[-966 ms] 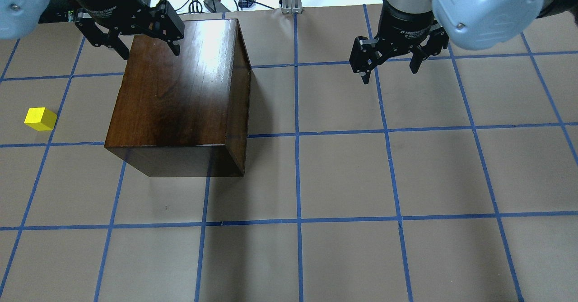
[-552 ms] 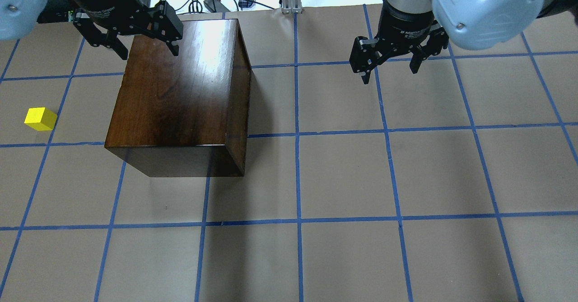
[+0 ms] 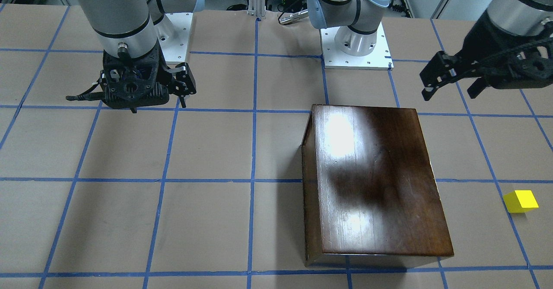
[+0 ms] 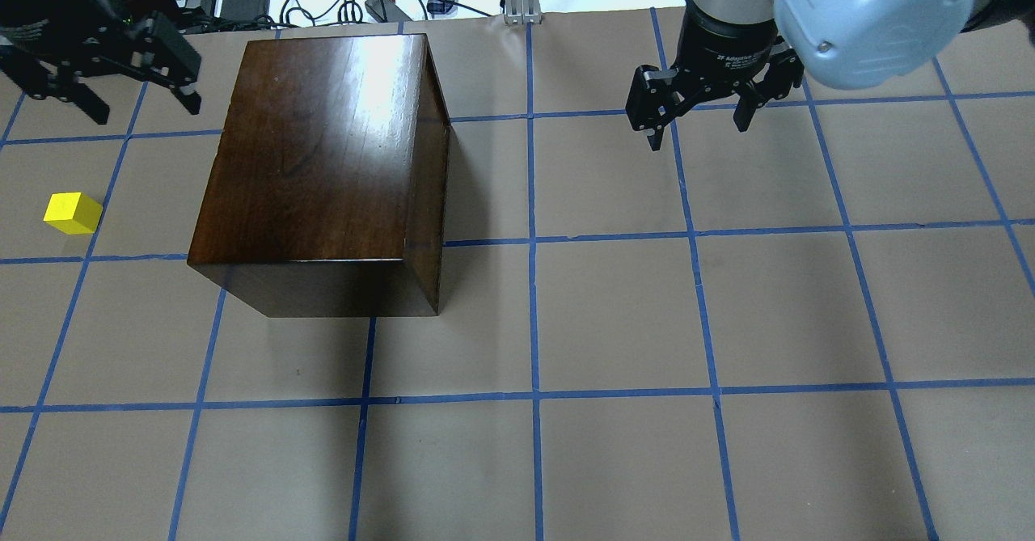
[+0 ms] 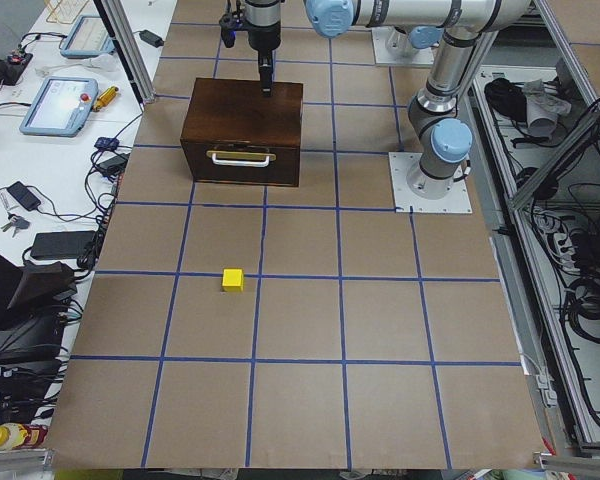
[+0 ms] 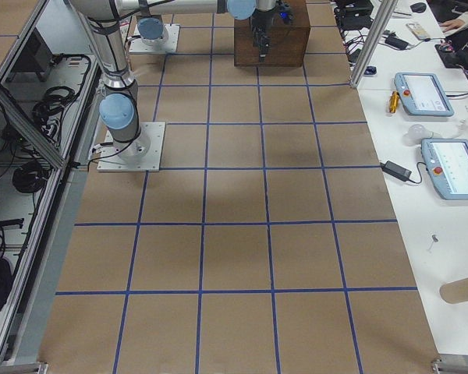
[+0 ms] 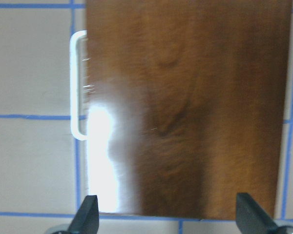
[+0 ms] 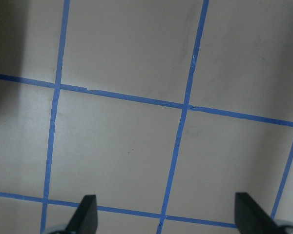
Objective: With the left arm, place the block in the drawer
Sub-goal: 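Raise the left gripper and move it beside the cabinet's drawer side, then lower the left gripper to the white drawer handle and grasp it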
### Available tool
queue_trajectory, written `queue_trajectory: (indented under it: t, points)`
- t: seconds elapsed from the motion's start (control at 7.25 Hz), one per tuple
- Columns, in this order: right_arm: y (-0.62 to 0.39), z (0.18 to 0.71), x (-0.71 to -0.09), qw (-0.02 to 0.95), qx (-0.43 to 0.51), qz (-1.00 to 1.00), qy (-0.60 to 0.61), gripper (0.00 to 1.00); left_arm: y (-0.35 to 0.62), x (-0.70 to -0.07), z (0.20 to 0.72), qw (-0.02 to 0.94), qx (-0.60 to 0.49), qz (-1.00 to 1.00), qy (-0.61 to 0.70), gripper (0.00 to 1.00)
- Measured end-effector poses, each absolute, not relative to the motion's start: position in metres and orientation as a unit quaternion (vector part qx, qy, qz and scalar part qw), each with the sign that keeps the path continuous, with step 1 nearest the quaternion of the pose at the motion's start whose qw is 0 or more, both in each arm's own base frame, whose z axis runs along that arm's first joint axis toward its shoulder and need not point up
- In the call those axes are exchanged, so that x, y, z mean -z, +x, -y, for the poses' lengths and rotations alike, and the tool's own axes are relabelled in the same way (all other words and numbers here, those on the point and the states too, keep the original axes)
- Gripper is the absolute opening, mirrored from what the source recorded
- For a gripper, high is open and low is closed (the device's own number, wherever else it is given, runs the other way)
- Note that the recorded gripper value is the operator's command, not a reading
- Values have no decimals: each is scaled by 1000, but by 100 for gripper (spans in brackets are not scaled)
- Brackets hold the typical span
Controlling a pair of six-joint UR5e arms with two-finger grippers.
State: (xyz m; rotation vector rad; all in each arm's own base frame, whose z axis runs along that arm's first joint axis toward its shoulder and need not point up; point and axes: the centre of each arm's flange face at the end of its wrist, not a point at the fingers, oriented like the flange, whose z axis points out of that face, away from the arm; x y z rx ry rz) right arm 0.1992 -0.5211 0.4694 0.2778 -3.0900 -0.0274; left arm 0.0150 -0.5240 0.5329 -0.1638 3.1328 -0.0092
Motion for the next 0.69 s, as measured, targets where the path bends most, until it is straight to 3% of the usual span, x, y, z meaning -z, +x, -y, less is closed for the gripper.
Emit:
queue_trajectory:
  t: [0.69]
  points:
    - [199,521,-469,20,9,996,90,100,186,-525,494,-6,-9,-1000,-29,100]
